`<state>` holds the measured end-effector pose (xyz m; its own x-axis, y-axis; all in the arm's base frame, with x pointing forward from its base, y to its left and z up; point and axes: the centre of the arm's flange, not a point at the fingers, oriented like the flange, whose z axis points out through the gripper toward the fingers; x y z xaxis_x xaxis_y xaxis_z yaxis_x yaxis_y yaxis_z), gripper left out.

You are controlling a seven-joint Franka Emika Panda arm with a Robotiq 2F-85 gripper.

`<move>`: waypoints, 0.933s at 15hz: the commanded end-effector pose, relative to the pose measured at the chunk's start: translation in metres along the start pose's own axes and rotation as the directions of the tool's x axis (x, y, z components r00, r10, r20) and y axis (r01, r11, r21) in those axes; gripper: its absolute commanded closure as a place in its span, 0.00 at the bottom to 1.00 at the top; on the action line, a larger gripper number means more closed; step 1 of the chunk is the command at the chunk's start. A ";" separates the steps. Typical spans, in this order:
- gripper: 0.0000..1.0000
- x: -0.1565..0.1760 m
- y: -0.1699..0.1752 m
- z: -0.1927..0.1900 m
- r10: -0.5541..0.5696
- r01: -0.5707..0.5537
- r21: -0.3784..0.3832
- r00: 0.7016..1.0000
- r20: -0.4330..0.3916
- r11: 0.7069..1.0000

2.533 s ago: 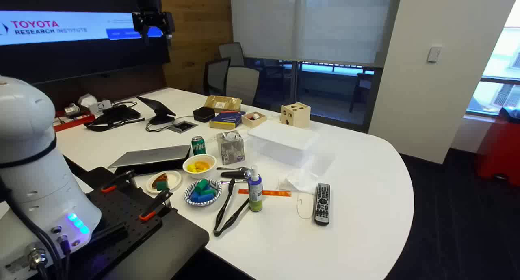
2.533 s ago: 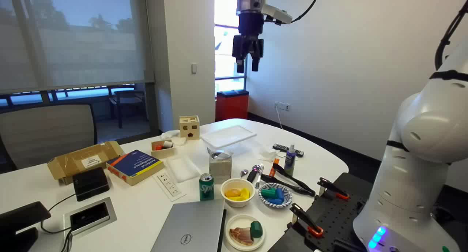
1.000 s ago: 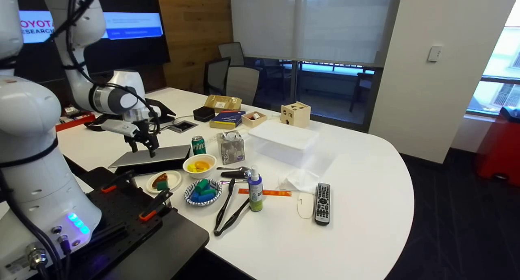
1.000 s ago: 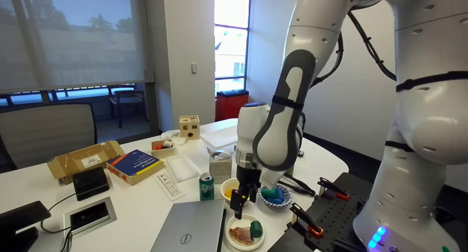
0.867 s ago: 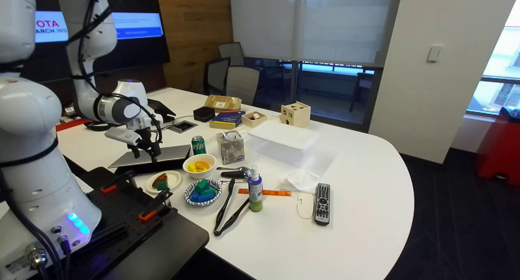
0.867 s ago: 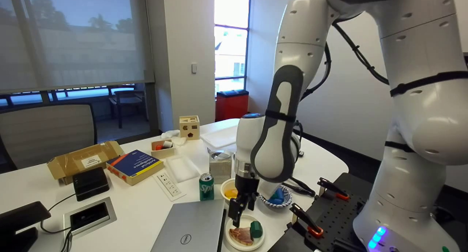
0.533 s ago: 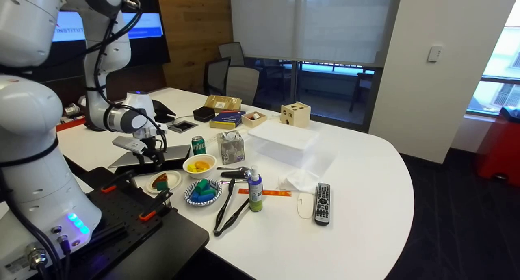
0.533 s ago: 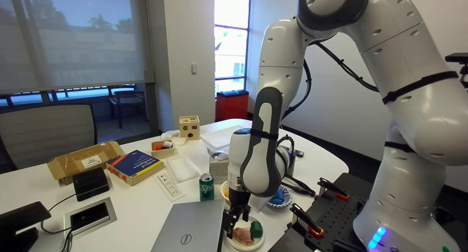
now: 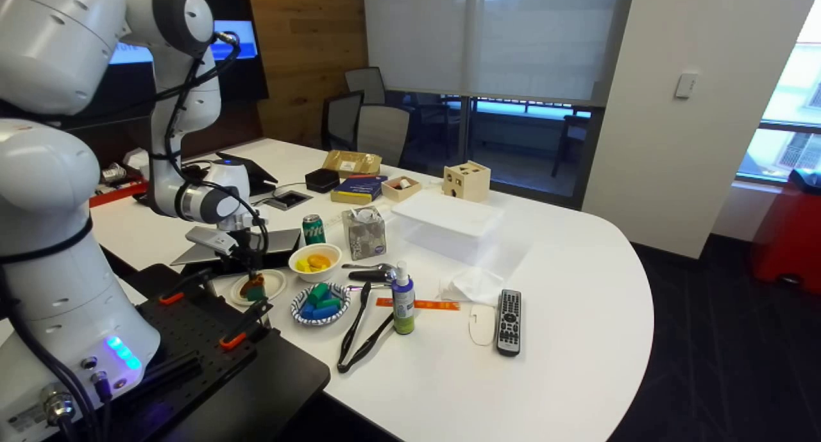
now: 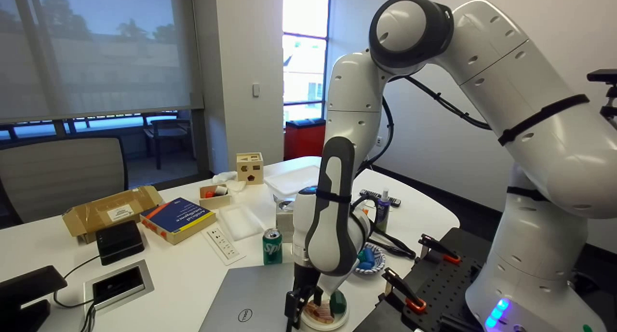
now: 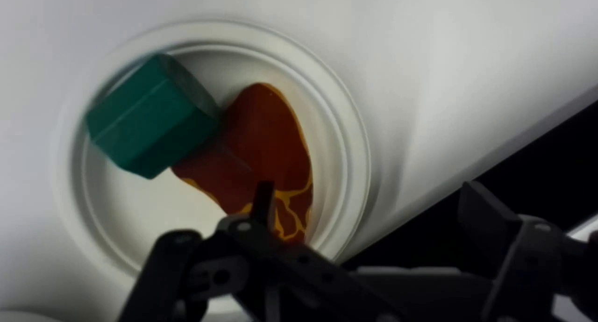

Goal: Open the laptop, pick a paper towel up from the right side of the table, clean the laptop screen, place the paper towel back and switch the laptop on

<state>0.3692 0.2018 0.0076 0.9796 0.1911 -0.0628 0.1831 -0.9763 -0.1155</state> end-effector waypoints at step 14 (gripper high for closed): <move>0.00 0.000 -0.039 -0.029 0.011 0.036 0.150 0.955 -0.297 0.988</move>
<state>0.3545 0.2246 0.0156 0.9765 0.1739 0.1275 0.1978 -0.9578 -0.2086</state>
